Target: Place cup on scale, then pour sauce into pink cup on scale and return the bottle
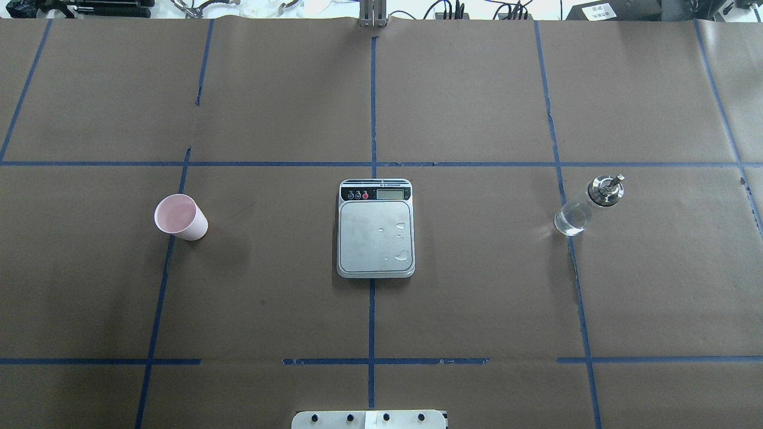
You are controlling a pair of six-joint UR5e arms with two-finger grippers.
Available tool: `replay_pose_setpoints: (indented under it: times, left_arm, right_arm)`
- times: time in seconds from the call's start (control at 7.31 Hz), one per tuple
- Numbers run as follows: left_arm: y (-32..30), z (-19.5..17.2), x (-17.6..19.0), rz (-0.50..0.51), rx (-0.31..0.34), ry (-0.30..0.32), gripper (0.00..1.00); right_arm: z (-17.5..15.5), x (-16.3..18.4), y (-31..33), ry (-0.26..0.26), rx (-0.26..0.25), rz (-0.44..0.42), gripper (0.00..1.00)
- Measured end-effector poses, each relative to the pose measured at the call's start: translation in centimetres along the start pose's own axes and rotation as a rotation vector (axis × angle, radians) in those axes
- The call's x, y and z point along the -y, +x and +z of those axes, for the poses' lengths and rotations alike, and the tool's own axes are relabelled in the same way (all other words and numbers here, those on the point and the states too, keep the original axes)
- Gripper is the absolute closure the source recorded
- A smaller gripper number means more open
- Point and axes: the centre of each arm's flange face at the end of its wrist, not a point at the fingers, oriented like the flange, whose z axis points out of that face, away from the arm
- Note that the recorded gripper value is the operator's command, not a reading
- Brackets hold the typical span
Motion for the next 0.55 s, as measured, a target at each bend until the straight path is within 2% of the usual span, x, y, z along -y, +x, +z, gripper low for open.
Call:
replay_pose_setpoints:
  times: [0.27, 0.55]
  left_arm:
    - [5.0, -4.4, 0.8, 0.033, 0.041, 0.087, 0.0]
    - [9.4, -7.7, 1.0, 0.094, 0.048, 0.158, 0.0]
  right_arm:
    - [-0.1, 0.0, -0.1, 0.002, 0.003, -0.001, 0.0]
    - [-0.2, 0.1, -0.2, 0.004, 0.004, -0.003, 0.0]
